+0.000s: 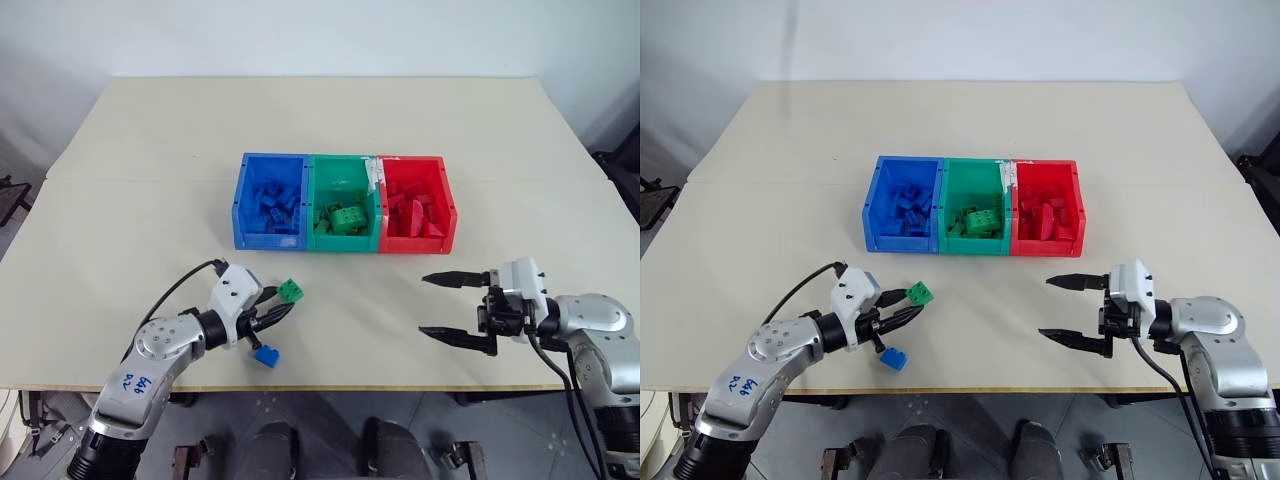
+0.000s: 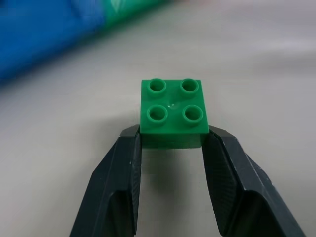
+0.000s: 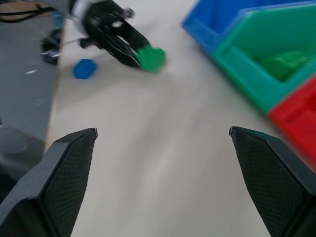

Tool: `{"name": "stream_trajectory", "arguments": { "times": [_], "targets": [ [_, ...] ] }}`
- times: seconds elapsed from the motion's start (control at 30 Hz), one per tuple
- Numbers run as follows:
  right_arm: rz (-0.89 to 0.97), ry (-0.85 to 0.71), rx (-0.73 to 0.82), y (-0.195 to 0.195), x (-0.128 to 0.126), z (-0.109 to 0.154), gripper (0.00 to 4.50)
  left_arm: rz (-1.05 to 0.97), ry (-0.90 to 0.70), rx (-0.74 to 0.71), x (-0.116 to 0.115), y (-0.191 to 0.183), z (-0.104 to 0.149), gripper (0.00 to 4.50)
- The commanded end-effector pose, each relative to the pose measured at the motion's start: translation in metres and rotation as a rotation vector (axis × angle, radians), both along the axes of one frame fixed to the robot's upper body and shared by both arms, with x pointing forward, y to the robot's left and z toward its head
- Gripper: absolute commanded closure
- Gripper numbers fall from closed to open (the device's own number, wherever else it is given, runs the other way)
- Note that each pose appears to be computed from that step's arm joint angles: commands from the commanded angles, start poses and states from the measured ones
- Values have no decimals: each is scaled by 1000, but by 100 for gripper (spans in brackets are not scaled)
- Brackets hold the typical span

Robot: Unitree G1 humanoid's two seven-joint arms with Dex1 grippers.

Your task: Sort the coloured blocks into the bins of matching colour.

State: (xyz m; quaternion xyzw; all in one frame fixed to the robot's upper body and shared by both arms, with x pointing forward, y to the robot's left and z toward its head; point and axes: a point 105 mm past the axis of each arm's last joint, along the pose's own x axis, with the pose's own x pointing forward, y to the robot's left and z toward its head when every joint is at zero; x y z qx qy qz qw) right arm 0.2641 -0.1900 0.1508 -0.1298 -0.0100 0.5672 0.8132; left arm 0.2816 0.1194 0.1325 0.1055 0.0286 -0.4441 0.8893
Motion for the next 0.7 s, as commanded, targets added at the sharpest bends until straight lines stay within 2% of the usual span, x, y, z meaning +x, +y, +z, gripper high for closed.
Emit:
{"name": "stream_trajectory", "arguments": {
  "times": [0.03,0.2,0.3,0.37,0.43,0.5,0.6,0.7],
  "targets": [
    [-121,-76,37,-12,1,14,0,-76,-129,-138,7,-11,48,306],
    [-317,-114,160,-21,12,22,0,-127,-219,-98,48,-40,67,306],
    [-358,-127,171,-15,12,21,0,-70,-244,-76,90,-57,73,306],
    [-362,-136,169,-10,10,21,0,-53,-261,-70,108,-67,78,306],
    [-371,-145,171,-7,7,23,0,-22,-283,-53,122,-71,80,235],
    [-381,-151,175,-7,5,25,0,-24,-286,-67,126,-72,81,178],
    [-388,-153,170,-9,3,26,0,-72,-306,-79,118,-70,81,86],
    [-356,-151,149,-8,1,24,0,-92,-347,-77,104,-50,79,3]
  ]
}}
